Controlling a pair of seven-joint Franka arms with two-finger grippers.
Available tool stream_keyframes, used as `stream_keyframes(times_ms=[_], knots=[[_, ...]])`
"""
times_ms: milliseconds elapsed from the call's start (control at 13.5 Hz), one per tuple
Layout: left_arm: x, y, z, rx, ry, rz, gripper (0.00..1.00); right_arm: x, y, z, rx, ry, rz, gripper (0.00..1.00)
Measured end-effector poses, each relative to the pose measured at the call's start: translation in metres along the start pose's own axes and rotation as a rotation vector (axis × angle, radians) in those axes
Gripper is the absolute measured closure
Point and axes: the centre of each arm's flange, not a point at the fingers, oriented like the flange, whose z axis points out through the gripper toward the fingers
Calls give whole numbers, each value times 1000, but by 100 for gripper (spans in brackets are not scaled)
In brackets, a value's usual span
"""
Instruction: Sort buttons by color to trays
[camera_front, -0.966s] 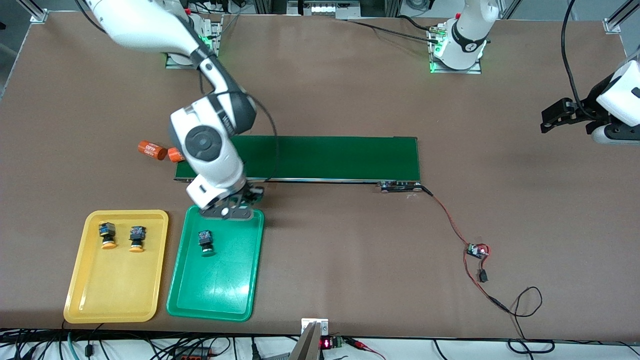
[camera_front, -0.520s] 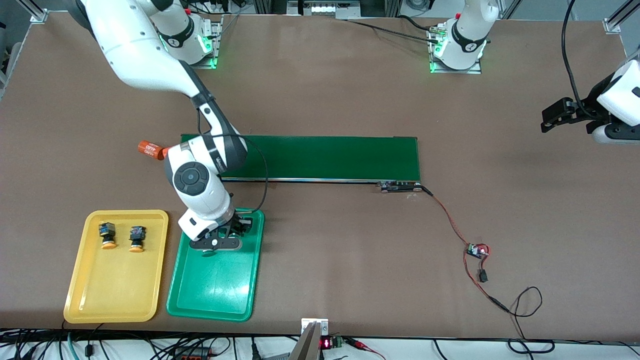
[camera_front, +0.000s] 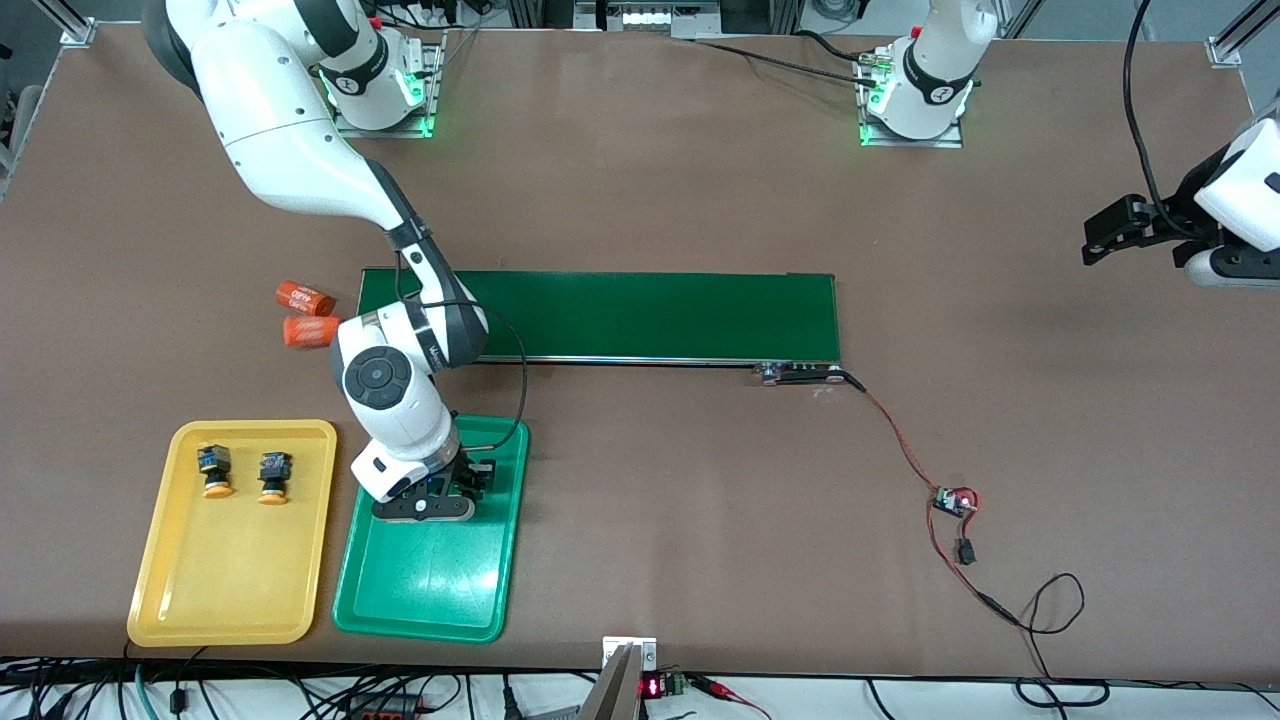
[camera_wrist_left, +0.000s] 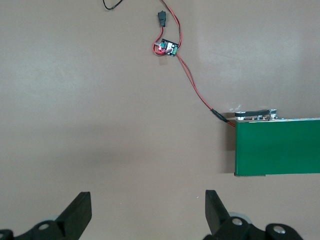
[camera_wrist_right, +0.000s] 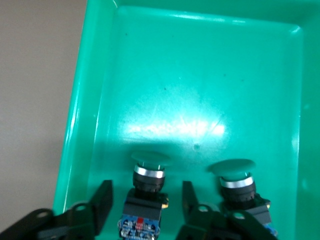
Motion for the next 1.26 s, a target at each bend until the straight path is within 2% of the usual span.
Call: stream_keyframes(times_ms=[149,223,372,595,669,743,892,966,1041,1264], knots=[[0,0,0,0,0,0,0,1,-1,-2,5,11,-1,9],[0,0,0,0,-1,0,0,4,0,-8,5,19,0,0],[1,0,1,0,4,0,0,13,9,-30,-6,26,13,0],[3,0,10,0,-25,5,0,26,38,-94,-61,-37,35,0],[3,1,14,-1,-46,14,7,29,50,-121,-74,-72,42,0],[3,3,17,-1,-66,16,19,30,63,-148,-67,-114,42,0],[1,2,18,-1,-84,8,43,32,102,-199,-25,-175,33,0],[3,-1,17,-5,-67,0,44,33,126,-222,-9,-192,39,0],[6,-5,15,-17,-40,-9,39,31,150,-244,-3,-210,50,0],[10,-10,15,-28,-20,-20,11,16,198,-305,-16,-272,95,0]])
